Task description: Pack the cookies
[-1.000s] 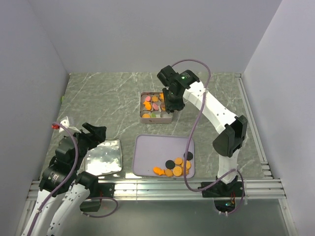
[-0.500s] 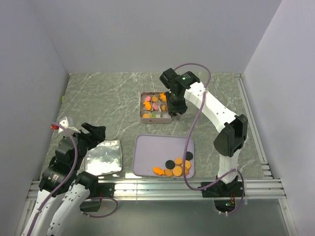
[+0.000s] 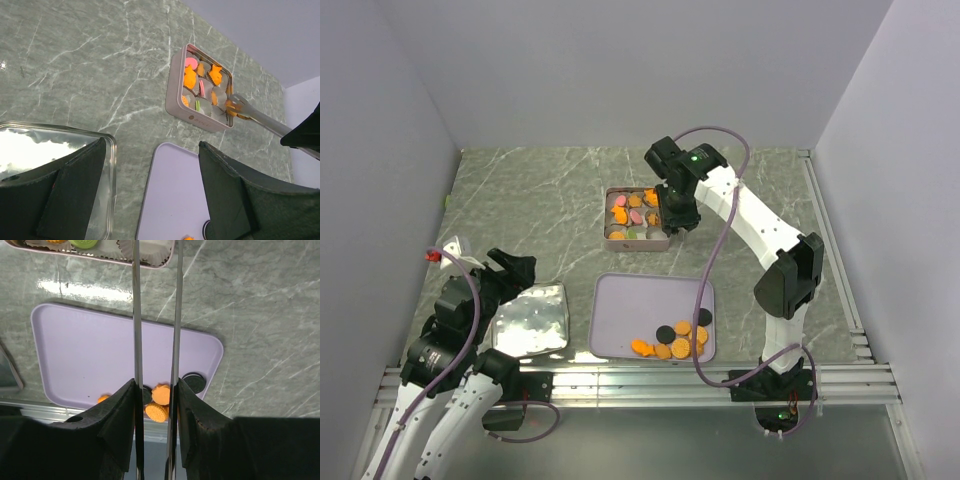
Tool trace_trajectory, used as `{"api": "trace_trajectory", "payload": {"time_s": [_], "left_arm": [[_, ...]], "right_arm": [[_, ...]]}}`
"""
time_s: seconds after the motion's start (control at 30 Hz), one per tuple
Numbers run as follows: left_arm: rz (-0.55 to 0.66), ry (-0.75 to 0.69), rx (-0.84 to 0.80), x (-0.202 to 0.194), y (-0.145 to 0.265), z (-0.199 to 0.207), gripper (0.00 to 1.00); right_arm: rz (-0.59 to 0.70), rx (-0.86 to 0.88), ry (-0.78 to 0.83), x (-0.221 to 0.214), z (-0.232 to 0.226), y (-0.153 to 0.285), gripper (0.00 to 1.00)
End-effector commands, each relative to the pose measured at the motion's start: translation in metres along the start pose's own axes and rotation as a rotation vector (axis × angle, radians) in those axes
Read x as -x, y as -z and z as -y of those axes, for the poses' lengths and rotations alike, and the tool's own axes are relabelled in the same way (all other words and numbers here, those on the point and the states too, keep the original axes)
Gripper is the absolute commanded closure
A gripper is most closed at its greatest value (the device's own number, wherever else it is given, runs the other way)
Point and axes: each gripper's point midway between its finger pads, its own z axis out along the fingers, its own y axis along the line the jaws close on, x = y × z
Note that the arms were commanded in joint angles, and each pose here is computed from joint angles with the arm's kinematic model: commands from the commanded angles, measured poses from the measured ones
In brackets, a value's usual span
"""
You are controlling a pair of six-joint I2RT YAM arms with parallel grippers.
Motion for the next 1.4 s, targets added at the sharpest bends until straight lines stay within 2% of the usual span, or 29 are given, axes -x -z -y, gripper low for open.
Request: {"api": "trace_trajectory", "payload": {"time_s": [0.0, 0.4, 0.73, 1.1, 1.37], "left_arm": [[0.032, 0.011, -0.032, 0.014, 0.006, 0.011, 0.19], [0.033, 0.016, -0.031, 0.014, 0.006, 0.011, 0.19], [0.038, 0.022, -0.030, 0.015, 0.008, 0.010, 0.19], [0.031, 0.021, -0.032, 0.013, 0.008, 0.010, 0.19], [0.029, 0.016, -0.036, 0.013, 0.008, 0.011, 0.19]], "right_arm": [[0.046, 0.032, 0.017, -0.002, -0.001, 0.027, 0.60], [0.057, 0.047, 0.029, -0.008, -0.008, 0.033, 0.60], [0.034, 0.011, 0.034, -0.015, -0.003, 0.017, 0.60], [0.043, -0.009, 0.029, -0.012, -0.001, 0.013, 0.46], [0.116, -0.070, -0.007, 0.009, 0.017, 0.026, 0.44]]}}
